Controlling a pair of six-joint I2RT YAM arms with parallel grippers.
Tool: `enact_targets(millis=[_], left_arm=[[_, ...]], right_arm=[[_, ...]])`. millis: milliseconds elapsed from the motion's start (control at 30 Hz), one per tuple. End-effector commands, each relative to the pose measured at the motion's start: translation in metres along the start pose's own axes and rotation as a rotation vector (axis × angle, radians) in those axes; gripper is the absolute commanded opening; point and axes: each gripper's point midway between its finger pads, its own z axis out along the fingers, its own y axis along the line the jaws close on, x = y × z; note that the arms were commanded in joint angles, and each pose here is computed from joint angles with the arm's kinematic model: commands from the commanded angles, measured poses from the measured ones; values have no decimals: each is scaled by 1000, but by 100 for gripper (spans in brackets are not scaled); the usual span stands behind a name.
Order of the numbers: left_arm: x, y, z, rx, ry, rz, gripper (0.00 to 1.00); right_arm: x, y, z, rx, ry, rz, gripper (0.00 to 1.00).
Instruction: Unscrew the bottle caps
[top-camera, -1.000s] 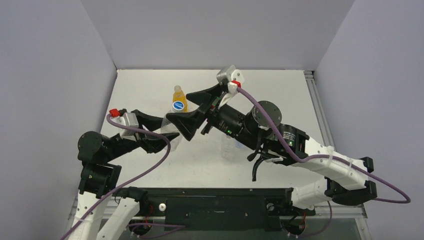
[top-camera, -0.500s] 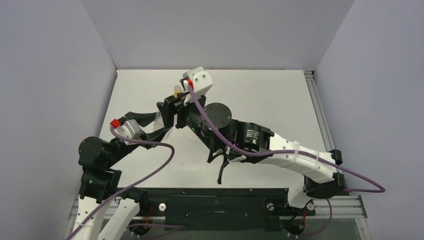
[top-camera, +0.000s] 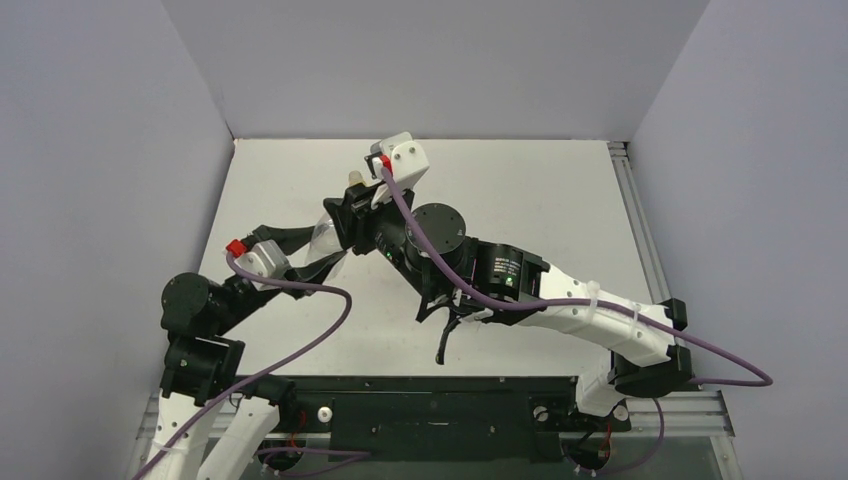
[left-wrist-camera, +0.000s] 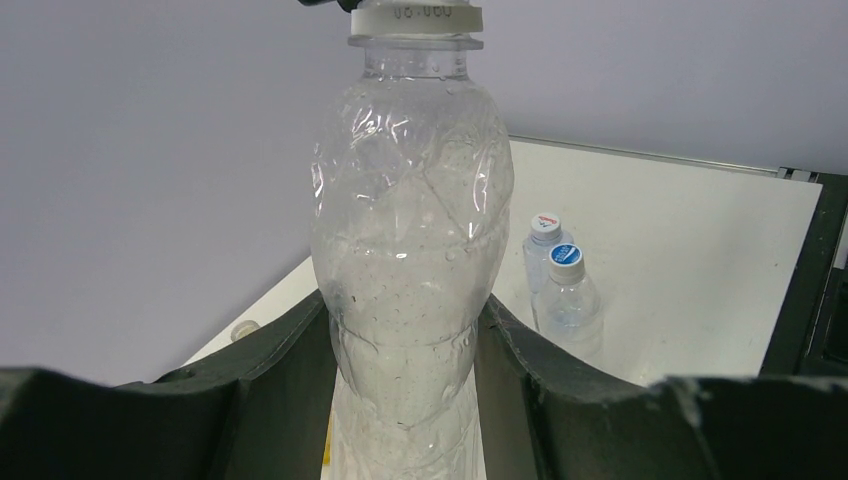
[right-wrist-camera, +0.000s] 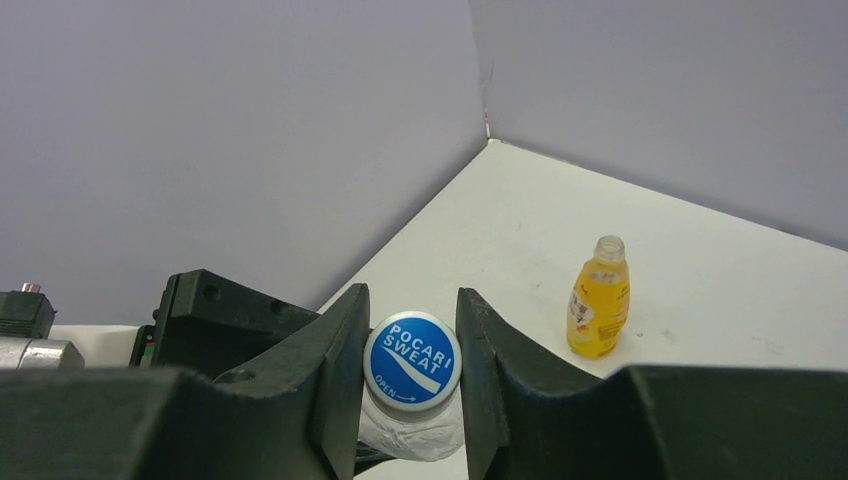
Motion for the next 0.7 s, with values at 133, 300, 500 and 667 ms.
enact_targets(millis=[133, 300, 500, 667], left_arm=[[-15, -5, 4, 23, -30, -103, 0], [-39, -41, 1, 219, -69, -218, 0], [-65, -77, -12, 425, -92, -335, 0], [-81, -93, -23, 507, -86, -411, 0]], right_arm=[[-20, -10, -12, -96, -43, 69, 0], [-15, -6, -27, -276, -51, 25, 0], [-40, 14, -69, -555, -99, 8, 0], [-48, 33, -98, -753, -118, -26, 0]])
